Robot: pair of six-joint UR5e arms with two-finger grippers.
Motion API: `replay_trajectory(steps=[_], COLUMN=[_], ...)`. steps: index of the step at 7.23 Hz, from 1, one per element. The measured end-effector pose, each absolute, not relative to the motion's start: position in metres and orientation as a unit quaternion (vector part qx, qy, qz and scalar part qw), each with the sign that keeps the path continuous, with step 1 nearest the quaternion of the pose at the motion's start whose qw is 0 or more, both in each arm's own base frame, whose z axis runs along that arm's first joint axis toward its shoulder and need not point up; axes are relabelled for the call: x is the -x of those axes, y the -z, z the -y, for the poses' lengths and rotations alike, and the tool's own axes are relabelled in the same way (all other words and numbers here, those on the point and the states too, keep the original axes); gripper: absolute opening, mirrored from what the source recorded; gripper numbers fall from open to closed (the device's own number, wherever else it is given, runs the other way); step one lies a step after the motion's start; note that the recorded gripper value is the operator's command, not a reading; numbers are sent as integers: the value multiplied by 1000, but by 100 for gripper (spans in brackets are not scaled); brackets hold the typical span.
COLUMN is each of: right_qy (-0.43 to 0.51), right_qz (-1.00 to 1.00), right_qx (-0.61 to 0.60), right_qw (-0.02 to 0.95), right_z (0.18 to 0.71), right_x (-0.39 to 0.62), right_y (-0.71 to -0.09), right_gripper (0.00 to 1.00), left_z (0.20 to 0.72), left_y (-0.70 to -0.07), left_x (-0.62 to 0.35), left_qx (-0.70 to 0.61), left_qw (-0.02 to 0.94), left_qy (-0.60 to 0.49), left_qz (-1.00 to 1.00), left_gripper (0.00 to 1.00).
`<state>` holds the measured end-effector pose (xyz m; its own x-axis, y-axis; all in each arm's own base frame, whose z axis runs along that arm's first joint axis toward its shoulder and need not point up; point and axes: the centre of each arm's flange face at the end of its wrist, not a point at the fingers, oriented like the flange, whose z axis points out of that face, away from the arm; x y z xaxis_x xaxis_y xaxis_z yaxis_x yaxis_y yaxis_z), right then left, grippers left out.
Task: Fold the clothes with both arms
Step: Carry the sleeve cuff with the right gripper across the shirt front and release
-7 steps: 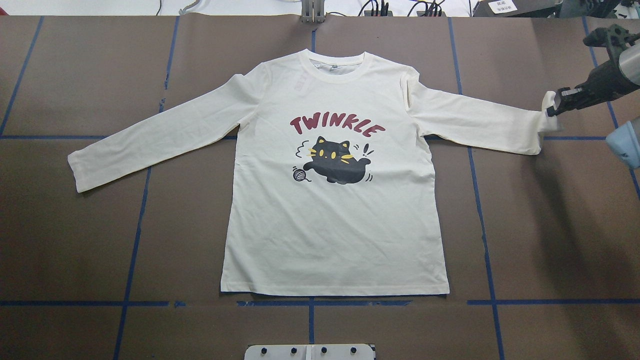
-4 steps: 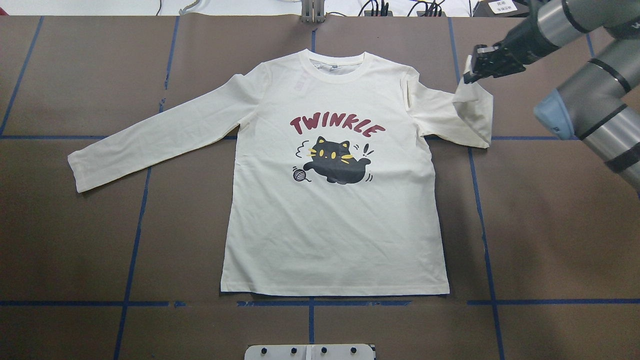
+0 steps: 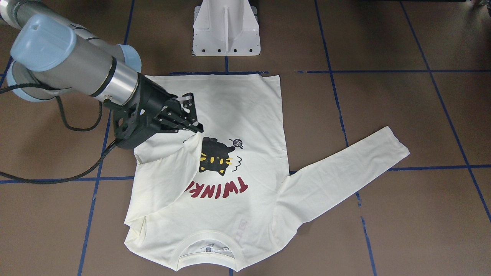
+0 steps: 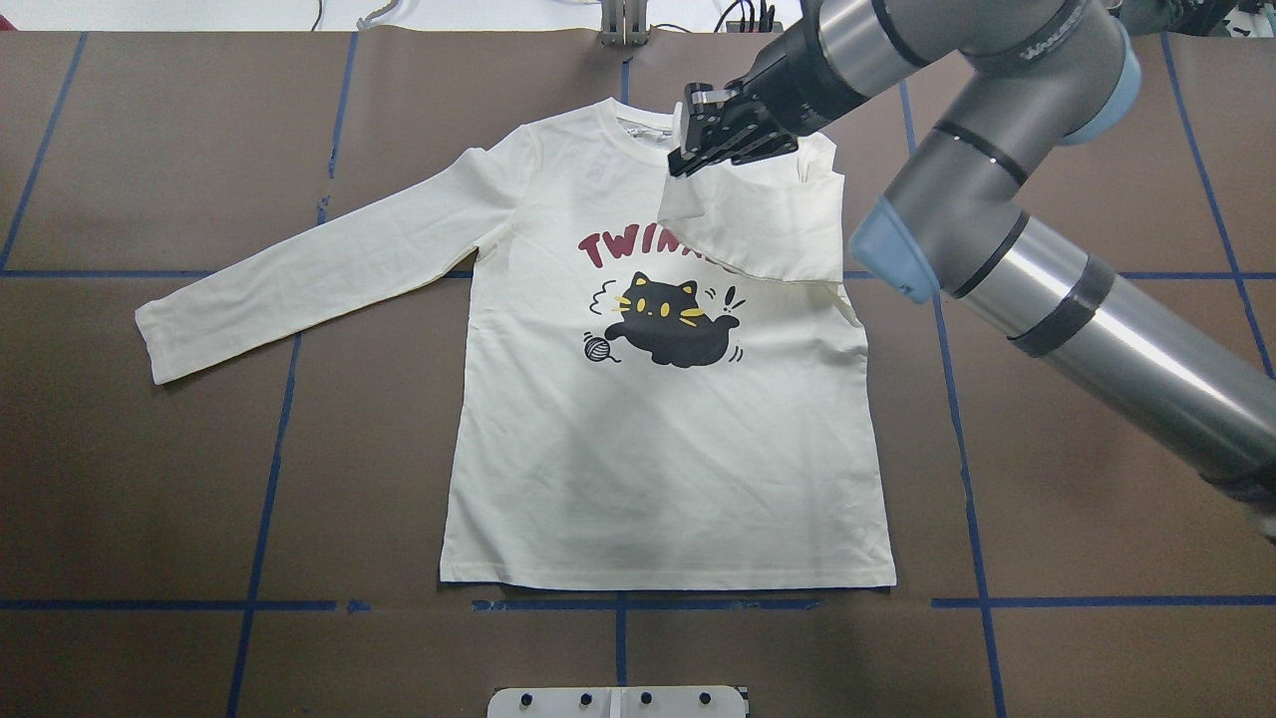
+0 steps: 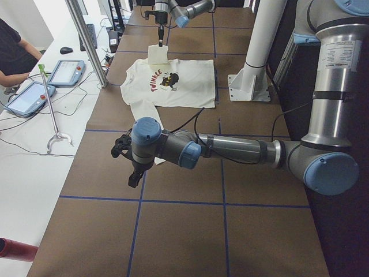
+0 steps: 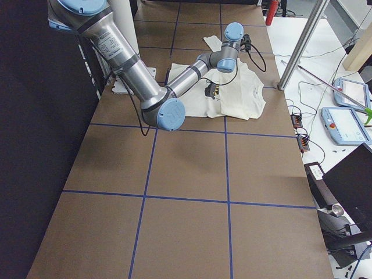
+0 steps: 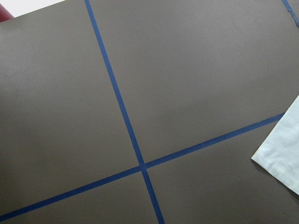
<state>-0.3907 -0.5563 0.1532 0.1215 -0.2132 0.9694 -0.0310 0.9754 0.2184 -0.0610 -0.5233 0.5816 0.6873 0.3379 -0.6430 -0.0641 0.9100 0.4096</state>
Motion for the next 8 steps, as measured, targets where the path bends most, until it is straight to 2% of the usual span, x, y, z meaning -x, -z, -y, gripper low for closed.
replay_trajectory(steps=[2,5,6,8], right_qy=[68,52,41,22], right_qz=[674,669,657,637], right_qx=[-114,-138,-146,-168], right_qw=[726,728,738,752], right_z=[509,479,477,453], right_x=[449,501,534,617], right_y=[-149,-154,-154,-135], right_gripper=[0,1,99,100], left_z=[523,524,524,526], left_y=[-583,-583,-582,-580], left_x=[61,61,61,60], left_qx=[-179,-179,-180,-181], left_qw=[901,901,901,900], left_qy=[-111,-110,-111,-112], left_qz=[-379,-379,-379,-379], left_gripper=[100,100,100,100])
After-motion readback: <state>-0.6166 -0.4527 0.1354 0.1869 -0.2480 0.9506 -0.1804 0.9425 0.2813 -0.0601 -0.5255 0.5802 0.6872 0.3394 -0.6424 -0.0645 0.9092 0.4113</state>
